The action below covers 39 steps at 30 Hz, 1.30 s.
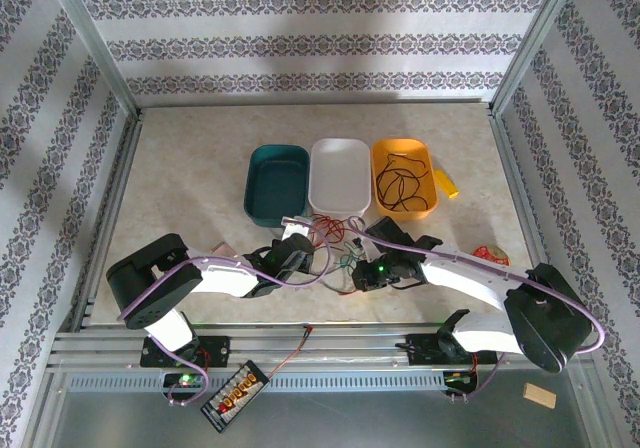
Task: Untangle the cables
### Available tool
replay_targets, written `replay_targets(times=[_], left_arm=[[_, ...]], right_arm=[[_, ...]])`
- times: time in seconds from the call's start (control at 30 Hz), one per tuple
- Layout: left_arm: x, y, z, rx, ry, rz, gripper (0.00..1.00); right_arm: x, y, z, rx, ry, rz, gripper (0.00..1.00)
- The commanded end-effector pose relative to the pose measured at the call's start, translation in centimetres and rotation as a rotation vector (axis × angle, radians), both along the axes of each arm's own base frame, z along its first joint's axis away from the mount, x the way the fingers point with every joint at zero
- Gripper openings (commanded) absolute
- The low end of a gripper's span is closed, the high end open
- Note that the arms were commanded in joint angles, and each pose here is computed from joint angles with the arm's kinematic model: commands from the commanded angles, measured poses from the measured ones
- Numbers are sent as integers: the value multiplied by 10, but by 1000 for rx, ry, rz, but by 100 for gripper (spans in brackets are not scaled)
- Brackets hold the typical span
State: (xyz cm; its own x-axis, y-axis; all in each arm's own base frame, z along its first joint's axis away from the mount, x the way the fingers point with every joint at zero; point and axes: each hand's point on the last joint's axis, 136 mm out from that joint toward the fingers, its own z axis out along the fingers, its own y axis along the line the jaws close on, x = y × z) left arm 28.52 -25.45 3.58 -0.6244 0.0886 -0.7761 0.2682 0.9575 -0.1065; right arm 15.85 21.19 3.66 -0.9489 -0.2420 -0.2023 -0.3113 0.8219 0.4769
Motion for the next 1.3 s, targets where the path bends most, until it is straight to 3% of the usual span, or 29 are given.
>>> replay_targets(times=[0.0, 0.17, 0.4, 1.0, 1.27], left_arm=[[5, 2, 2, 5, -12, 29, 0], [6, 3, 0, 18, -7, 41, 0], [8, 4, -3, 32, -2, 52, 0], [7, 6, -3, 33, -3, 58, 0], [7, 7, -3, 32, -4, 61, 0]], right_arm=[[13, 0, 10, 7, -68, -23, 1], [24, -23, 25, -56, -169, -124, 0], [54, -61, 81, -133, -438, -292, 0], [95, -110, 226, -213, -928, -472, 0], [103, -141, 272, -350, -1096, -561, 0]])
